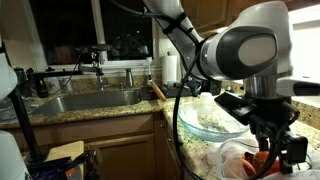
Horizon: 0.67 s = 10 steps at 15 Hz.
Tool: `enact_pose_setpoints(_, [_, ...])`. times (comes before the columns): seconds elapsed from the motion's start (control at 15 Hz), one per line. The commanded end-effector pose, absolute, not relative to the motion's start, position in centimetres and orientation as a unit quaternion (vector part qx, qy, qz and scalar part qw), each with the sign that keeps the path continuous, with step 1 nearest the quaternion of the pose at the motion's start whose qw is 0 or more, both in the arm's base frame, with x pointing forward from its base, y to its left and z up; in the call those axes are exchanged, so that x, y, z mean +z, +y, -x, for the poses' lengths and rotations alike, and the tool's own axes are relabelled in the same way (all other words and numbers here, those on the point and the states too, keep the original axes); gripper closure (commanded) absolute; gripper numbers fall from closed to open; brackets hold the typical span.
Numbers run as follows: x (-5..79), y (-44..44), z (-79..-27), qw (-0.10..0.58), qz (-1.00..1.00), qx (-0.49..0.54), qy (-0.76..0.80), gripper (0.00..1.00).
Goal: Remove a peach from the bag and put it in the glass bowl
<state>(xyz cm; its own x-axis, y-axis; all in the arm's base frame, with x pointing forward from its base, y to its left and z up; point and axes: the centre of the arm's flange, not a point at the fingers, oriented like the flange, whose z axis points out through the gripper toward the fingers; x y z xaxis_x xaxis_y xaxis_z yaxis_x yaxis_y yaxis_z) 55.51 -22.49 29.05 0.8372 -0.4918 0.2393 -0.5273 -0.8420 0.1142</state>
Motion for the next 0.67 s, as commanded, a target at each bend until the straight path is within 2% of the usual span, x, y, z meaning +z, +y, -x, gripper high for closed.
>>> enact_pose_setpoints(0.0, [30.47, -21.65, -53.79, 0.092, -0.952, 0.119, -0.265, 0.57])
enact_pose_setpoints(0.6, [30.83, -21.2, -53.66, 0.095, -0.953, 0.132, -0.256, 0.57])
